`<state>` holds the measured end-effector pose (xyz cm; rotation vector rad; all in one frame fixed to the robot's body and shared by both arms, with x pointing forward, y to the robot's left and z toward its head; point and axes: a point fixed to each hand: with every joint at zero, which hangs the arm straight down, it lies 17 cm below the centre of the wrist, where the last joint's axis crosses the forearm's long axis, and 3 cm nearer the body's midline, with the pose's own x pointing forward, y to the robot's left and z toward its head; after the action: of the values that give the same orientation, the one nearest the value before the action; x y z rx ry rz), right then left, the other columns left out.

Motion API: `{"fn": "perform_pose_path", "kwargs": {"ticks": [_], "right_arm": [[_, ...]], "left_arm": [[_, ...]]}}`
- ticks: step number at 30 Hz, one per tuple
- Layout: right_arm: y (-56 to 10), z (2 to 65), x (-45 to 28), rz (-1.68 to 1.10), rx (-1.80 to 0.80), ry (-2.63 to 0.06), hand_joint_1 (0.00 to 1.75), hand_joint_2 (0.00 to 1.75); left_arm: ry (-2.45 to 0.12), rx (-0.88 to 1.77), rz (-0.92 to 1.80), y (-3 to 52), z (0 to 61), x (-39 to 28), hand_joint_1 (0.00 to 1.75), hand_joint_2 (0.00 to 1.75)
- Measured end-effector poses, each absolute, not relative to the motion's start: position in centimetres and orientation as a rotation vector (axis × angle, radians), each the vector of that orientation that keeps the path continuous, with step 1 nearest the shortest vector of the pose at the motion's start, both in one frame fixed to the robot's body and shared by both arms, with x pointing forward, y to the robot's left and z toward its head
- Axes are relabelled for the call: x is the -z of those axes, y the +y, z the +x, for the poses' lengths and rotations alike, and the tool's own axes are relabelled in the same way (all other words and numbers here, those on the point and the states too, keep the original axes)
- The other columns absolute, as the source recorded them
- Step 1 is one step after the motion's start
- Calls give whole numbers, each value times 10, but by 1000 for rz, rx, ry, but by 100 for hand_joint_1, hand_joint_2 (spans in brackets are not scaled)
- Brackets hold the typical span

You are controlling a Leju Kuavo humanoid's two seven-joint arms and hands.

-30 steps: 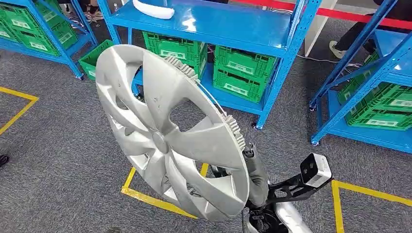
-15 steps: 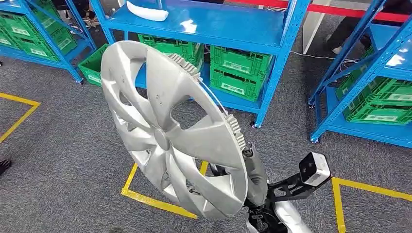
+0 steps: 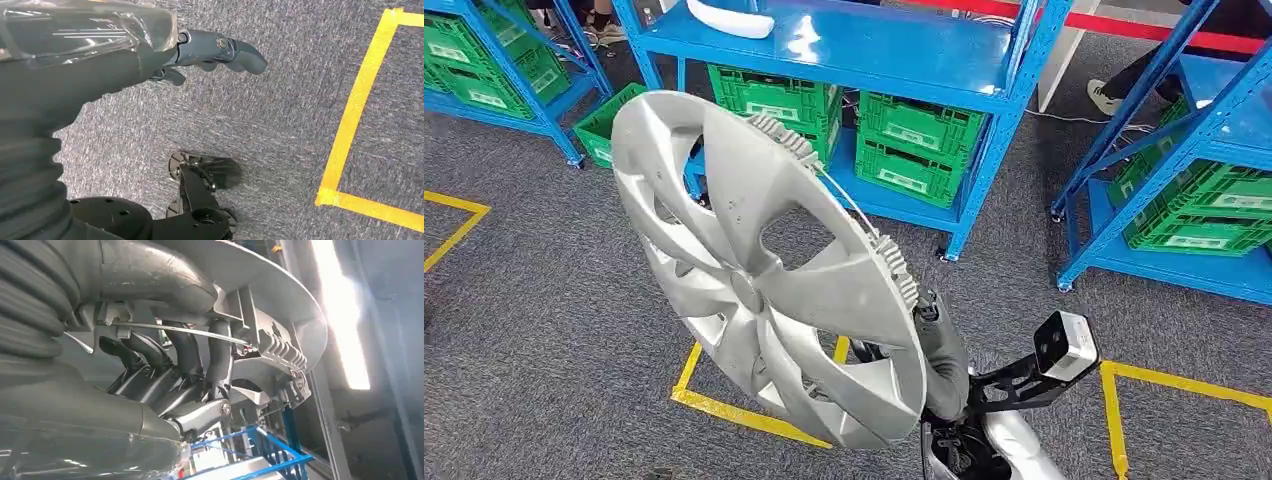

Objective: Take the parts from the cabinet and place them on the table.

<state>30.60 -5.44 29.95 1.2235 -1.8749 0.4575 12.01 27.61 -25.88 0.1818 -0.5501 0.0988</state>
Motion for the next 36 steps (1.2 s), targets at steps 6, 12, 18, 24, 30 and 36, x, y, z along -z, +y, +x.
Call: {"fn": "perform_pose_path", "kwargs": {"ticks": [6, 12, 18, 24, 30, 36], "right_arm": [[-54, 307, -299, 1193, -469, -1900, 175, 175], [-54, 307, -298, 1187, -473, -1903, 175, 175], [-54, 307, -297, 1183, -477, -1900, 175, 175], [-52, 307, -298, 1187, -479, -1902, 175, 175], [-51, 307, -297, 1188, -479, -1899, 175, 175], [-50, 307, -300, 1194, -480, -1905, 175, 175]], "left_arm": [[-550, -98, 185, 278, 120, 259, 0, 175], [-551, -98, 185, 278, 121, 259, 0, 175], [-551, -99, 182, 276, 121, 259, 0, 175], [-546, -104, 186, 278, 119, 259, 0, 175], [-543, -108, 186, 278, 118, 260, 0, 175], [-546, -108, 186, 279, 120, 259, 0, 175]]}}
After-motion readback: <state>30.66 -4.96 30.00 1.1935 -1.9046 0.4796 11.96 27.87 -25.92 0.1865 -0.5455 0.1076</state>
